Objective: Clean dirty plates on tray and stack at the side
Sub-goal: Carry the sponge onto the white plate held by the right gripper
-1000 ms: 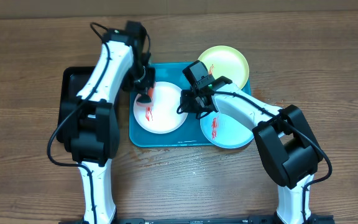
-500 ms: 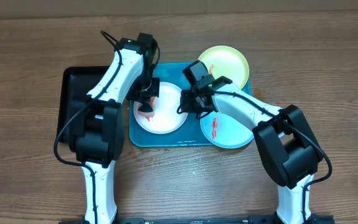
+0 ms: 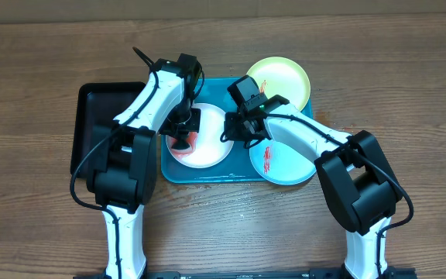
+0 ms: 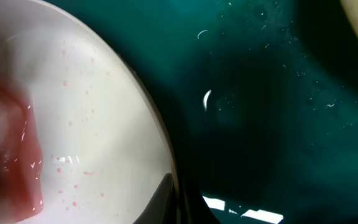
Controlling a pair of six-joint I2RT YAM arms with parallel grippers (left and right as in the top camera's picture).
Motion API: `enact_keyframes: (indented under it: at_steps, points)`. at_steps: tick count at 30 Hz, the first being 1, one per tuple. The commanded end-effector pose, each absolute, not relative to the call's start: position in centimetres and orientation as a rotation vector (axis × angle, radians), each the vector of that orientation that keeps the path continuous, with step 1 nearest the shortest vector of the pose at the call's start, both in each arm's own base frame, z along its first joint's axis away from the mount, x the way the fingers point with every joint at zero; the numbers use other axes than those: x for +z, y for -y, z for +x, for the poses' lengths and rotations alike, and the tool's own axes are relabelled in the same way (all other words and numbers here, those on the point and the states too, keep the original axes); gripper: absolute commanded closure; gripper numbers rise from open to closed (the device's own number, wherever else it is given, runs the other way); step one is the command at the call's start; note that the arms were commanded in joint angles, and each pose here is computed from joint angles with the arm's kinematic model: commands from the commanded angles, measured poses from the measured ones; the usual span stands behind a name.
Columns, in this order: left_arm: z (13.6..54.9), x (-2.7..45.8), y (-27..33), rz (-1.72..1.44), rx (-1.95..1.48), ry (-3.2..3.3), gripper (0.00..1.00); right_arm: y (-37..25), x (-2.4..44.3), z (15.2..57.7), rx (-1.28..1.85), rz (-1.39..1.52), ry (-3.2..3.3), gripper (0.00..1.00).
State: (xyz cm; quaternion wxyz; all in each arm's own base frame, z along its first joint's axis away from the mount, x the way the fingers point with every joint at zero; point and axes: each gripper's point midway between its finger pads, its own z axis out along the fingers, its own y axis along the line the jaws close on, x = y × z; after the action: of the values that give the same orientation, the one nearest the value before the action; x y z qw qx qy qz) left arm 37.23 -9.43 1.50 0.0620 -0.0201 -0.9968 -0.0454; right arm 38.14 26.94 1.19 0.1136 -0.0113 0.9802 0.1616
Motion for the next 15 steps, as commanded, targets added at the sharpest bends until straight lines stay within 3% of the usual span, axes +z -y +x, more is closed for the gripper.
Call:
enact_keyframes:
  at_steps: [1,9,15]
  points:
    - [36.3,0.9,8.2,-0.091,-0.211,2.979,0.96,-26.8,1.1,38.5,0.466,-0.019,-2.871,0.96]
    - [34.7,2.7,17.0,-0.561,0.607,2.836,0.96,-26.8,1.1,38.5,0.467,-0.019,-2.871,0.96]
    - [36.1,2.8,18.0,-0.549,0.684,2.884,0.96,-26.8,1.1,38.5,0.467,-0.019,-2.871,0.96]
